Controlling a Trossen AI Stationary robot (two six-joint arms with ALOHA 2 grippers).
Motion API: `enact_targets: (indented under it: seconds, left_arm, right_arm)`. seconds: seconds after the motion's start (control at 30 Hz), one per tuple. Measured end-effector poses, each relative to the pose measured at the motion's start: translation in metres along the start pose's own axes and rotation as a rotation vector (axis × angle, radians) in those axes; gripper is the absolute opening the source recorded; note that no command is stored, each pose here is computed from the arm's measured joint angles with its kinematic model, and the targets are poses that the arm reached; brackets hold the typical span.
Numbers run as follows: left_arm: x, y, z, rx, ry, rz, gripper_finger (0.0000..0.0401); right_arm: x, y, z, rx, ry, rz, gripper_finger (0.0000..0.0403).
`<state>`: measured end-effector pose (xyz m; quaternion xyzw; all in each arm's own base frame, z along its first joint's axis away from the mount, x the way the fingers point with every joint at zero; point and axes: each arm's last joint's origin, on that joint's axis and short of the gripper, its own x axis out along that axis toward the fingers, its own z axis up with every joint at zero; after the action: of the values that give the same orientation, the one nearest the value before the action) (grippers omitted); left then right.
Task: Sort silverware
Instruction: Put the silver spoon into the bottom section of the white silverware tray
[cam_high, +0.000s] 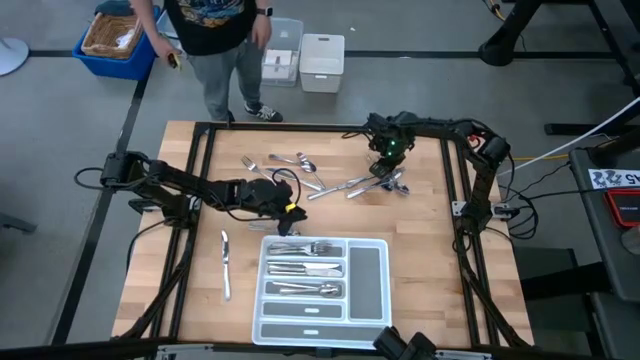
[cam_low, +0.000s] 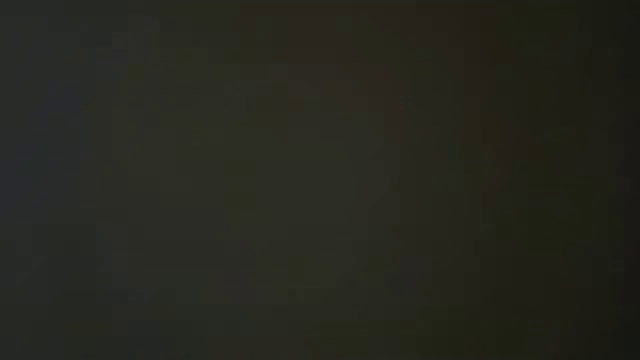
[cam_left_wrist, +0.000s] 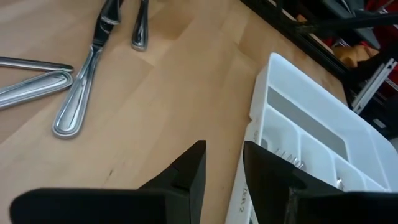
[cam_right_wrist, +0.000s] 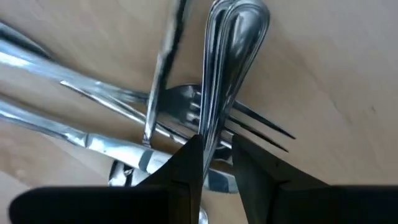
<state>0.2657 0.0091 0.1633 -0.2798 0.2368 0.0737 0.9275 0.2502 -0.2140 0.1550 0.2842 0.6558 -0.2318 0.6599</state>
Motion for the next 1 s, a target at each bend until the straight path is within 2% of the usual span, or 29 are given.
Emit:
enact_targets:
  seconds: [0.53, 0.87, 1.0]
  left_arm:
    - [0.0, 0.001, 0.001, -0.003, -0.002, 0.005, 0.0095]
    - [0.0, 0.001, 0.001, -0.003, -0.002, 0.005, 0.0095]
    - [0.0, 0.002, 0.001, -0.003, -0.002, 0.005, 0.0095]
  right_arm:
    - [0.014, -0.001, -0.009, 0.02, 0.014, -0.001, 0.0086]
    - [0.016, -0.001, -0.011, 0.02, 0.029, 0.003, 0.0018]
    - [0.013, -0.001, -0.009, 0.021, 0.033, 0.025, 0.0022]
